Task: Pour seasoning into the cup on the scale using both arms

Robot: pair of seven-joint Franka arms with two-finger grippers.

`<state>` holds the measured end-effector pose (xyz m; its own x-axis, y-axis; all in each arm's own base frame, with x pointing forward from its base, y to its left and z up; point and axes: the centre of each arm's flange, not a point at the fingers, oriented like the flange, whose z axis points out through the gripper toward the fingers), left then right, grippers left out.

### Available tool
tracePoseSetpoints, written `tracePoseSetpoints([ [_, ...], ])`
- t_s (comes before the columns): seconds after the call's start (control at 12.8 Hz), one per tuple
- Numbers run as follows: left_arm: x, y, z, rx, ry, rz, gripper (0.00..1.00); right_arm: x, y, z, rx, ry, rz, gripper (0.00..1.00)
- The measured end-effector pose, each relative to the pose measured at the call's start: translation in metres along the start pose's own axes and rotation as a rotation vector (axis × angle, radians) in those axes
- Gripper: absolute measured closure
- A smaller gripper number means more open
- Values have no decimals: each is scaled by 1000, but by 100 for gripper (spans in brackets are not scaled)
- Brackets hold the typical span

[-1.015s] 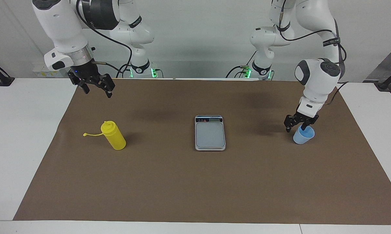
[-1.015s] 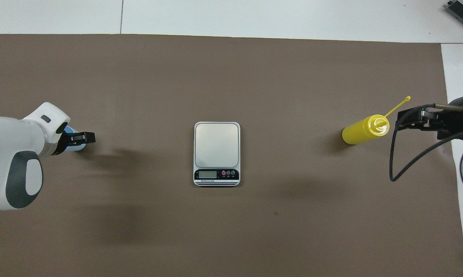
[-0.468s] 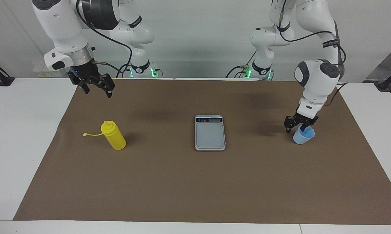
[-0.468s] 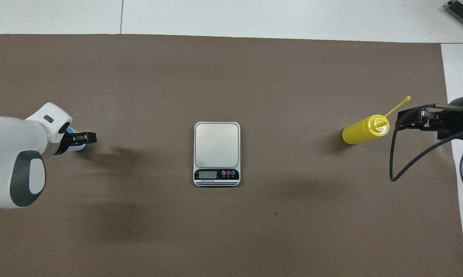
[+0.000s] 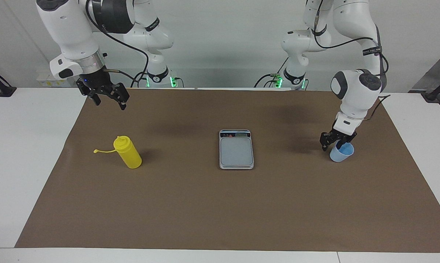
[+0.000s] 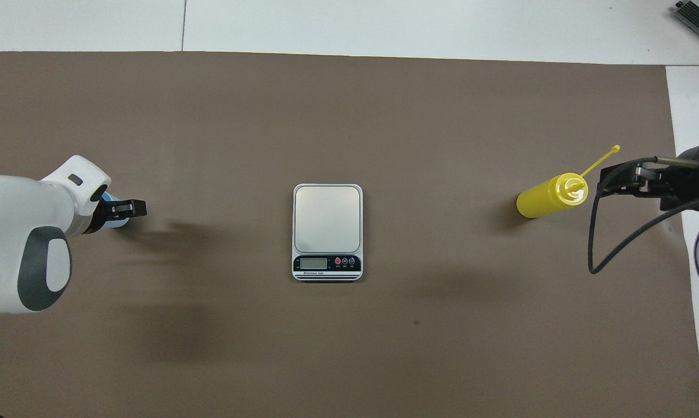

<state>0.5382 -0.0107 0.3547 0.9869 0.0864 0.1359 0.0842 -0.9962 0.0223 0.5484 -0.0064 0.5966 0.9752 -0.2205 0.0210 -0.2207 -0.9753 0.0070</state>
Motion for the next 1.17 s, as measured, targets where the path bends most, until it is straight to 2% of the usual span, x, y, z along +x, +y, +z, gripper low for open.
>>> tracePoseSetpoints([
  [0.08, 0, 0, 0, 0, 0, 0, 41, 0, 0, 0, 0, 0, 0, 0],
  [0.16, 0, 0, 0, 0, 0, 0, 49, 0, 0, 0, 0, 0, 0, 0],
  [0.23, 0, 0, 0, 0, 0, 0, 50, 0, 0, 0, 0, 0, 0, 0],
  [0.31, 0, 0, 0, 0, 0, 0, 60, 0, 0, 0, 0, 0, 0, 0],
  [0.39, 0, 0, 0, 0, 0, -1, 60, 0, 0, 0, 0, 0, 0, 0],
  [0.47, 0, -1, 0, 0, 0, -2, 67, 0, 0, 0, 0, 0, 0, 0],
  [0.55, 0, -2, 0, 1, 0, -3, 67, 0, 0, 0, 0, 0, 0, 0],
  [0.62, 0, -2, 0, 1, 0, -4, 74, 0, 0, 0, 0, 0, 0, 0],
  [0.7, 0, -2, 0, 1, 0, -4, 74, 0, 0, 0, 0, 0, 0, 0],
  [0.78, 0, -2, 0, 1, 0, -4, 83, 0, 0, 0, 0, 0, 0, 0],
  [0.86, 0, -3, 0, 1, 0, -5, 83, 0, 0, 0, 0, 0, 0, 0],
  [0.94, 1, -5, -1, 2, 3, -8, 90, 0, 0, 0, 0, 0, 0, 0],
  [1.17, 4, -16, -7, 5, 14, -28, 96, 0, 0, 0, 0, 0, 0, 0],
])
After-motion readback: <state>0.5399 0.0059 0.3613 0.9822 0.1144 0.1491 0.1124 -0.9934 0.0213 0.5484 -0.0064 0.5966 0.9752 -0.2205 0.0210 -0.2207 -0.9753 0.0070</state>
